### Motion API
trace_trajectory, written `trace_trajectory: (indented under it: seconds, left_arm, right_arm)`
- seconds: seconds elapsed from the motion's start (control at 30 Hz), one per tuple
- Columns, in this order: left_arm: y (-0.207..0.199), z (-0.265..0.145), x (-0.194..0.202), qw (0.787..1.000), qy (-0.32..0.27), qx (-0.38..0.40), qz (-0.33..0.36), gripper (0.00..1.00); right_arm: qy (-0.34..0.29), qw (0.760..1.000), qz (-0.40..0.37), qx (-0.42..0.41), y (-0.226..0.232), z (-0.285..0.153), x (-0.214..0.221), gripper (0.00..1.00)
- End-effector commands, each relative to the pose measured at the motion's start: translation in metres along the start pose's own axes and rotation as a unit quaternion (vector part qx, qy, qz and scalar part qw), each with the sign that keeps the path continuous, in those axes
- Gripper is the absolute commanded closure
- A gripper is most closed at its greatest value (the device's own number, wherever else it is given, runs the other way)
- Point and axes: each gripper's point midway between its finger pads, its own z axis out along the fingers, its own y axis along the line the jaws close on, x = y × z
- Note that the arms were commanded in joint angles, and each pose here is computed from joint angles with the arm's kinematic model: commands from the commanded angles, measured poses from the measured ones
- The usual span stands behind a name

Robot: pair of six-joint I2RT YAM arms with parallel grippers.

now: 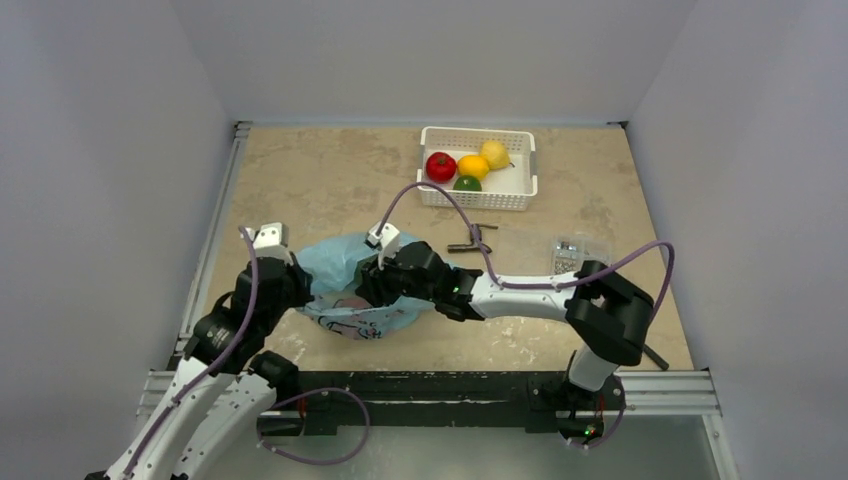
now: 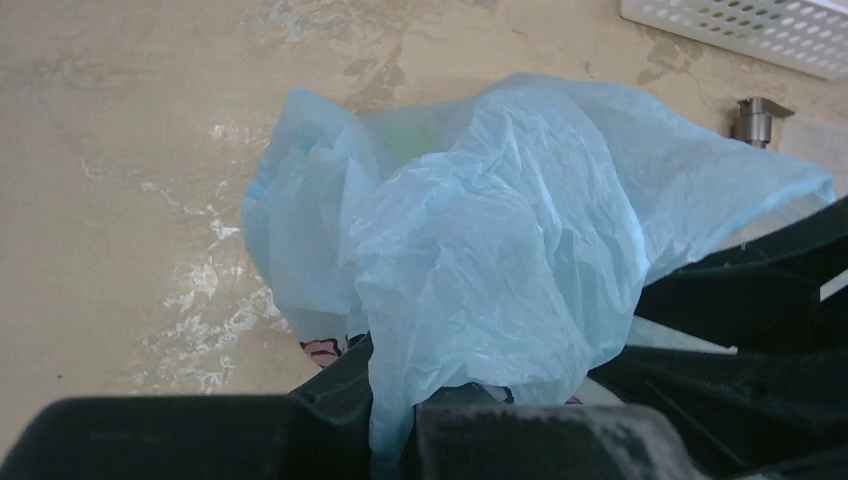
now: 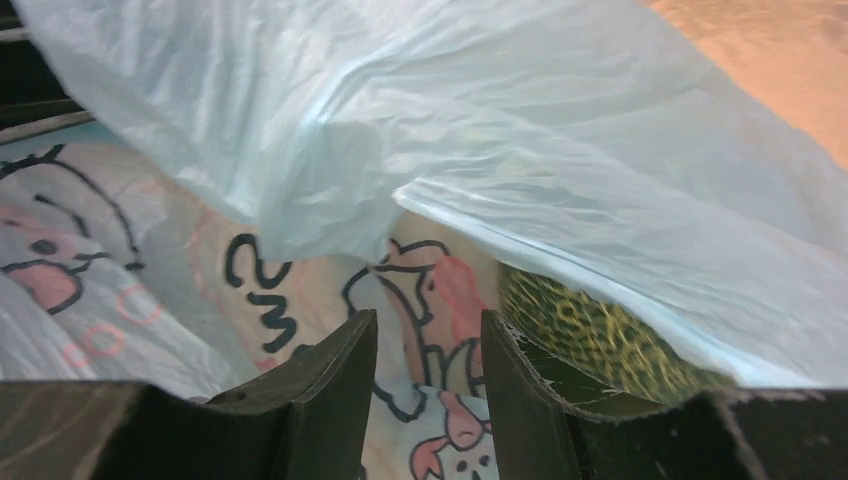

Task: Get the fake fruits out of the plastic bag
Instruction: Adjust the plastic bag at the center of the board.

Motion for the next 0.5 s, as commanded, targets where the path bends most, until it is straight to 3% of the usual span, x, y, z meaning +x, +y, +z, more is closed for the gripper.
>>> trace_trajectory:
  seconds: [0.0,0.1,0.17,0.33,0.4,0.47]
  left_arm:
    - [0.027,-0.004,0.015,0.99,0.025,-0.098,-0.094,1.0]
    - [0.046,-0.001,0.038,0.97,0.054,-0.178,-0.155,0.97]
    - [0.047,0.009,0.052,0.958,0.061,-0.198,-0.2,0.81]
    - [0.051,0.048,0.056,0.94,0.036,-0.233,-0.245,0.93]
    - [0.051,0.065,0.064,0.938,0.062,-0.24,-0.242,1.0]
    - [0.051,0.078,0.076,0.934,0.094,-0.239,-0.25,1.0]
  right_arm:
    - [-0.023,0.995,-0.029,-0.089,0.049,0.013,-0.016,0.57]
    - [-0.022,0.99,-0.031,-0.134,0.071,0.022,-0.004,0.56]
    - [-0.025,0.991,-0.009,-0.128,0.069,0.034,0.0,0.56]
    - [-0.043,0.998,0.038,0.033,0.012,0.047,0.004,0.65]
    - [-0.043,0.994,0.048,0.094,-0.012,0.039,0.013,0.69]
    - [-0.043,0.987,0.042,0.151,-0.036,0.026,0.024,0.7]
